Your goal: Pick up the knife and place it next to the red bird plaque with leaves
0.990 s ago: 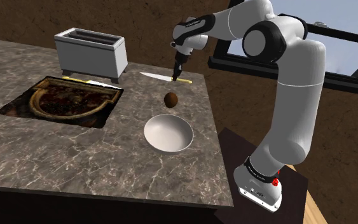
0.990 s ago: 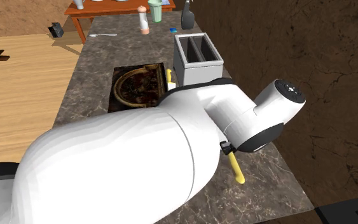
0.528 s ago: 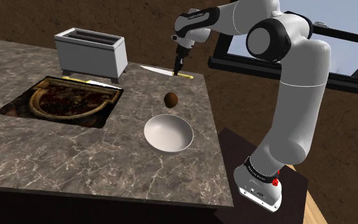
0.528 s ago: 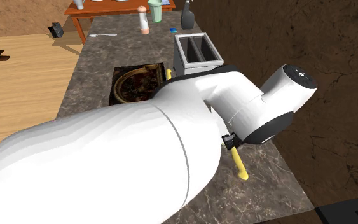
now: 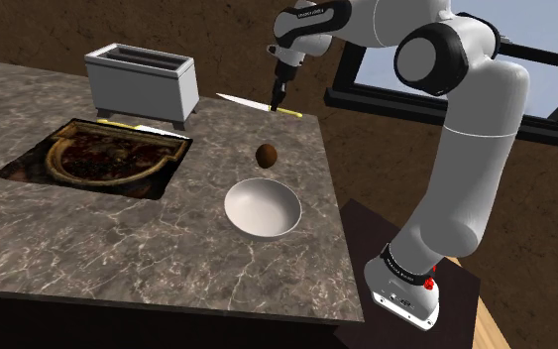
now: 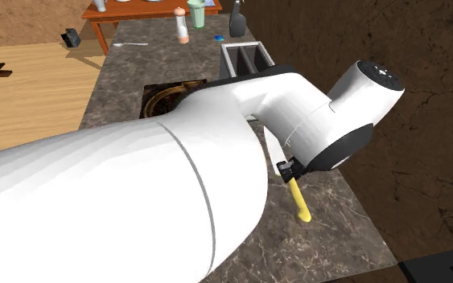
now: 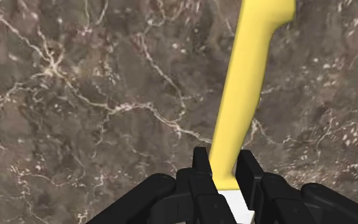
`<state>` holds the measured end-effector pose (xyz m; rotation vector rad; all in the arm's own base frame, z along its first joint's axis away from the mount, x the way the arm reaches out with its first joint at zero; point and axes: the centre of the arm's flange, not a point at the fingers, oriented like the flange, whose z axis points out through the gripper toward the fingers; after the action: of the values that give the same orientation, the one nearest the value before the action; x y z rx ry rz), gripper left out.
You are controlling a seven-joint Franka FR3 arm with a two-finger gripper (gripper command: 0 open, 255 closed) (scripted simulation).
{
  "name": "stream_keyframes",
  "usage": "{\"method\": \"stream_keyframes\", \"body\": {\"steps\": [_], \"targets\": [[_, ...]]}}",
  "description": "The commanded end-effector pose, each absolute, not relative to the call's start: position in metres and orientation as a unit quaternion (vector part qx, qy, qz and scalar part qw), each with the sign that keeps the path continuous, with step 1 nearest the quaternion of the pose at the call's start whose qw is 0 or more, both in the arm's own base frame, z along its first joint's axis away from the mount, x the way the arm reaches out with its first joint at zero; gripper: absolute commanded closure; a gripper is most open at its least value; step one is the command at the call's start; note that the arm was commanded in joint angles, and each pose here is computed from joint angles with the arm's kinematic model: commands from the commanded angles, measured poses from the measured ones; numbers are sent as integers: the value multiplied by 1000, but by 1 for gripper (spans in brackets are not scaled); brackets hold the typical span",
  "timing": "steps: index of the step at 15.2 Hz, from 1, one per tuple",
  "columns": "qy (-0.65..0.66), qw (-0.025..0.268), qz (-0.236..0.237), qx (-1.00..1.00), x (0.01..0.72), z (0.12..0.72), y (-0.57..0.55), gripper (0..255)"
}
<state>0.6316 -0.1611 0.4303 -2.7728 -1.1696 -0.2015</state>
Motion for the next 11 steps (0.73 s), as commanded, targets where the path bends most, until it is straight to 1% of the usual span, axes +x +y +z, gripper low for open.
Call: {"method": "stream_keyframes", "body": {"steps": [1, 11], "targets": [[-387, 63, -67, -918, 622, 431, -140, 255], [-387, 63, -67, -918, 566, 431, -20, 255]]}}
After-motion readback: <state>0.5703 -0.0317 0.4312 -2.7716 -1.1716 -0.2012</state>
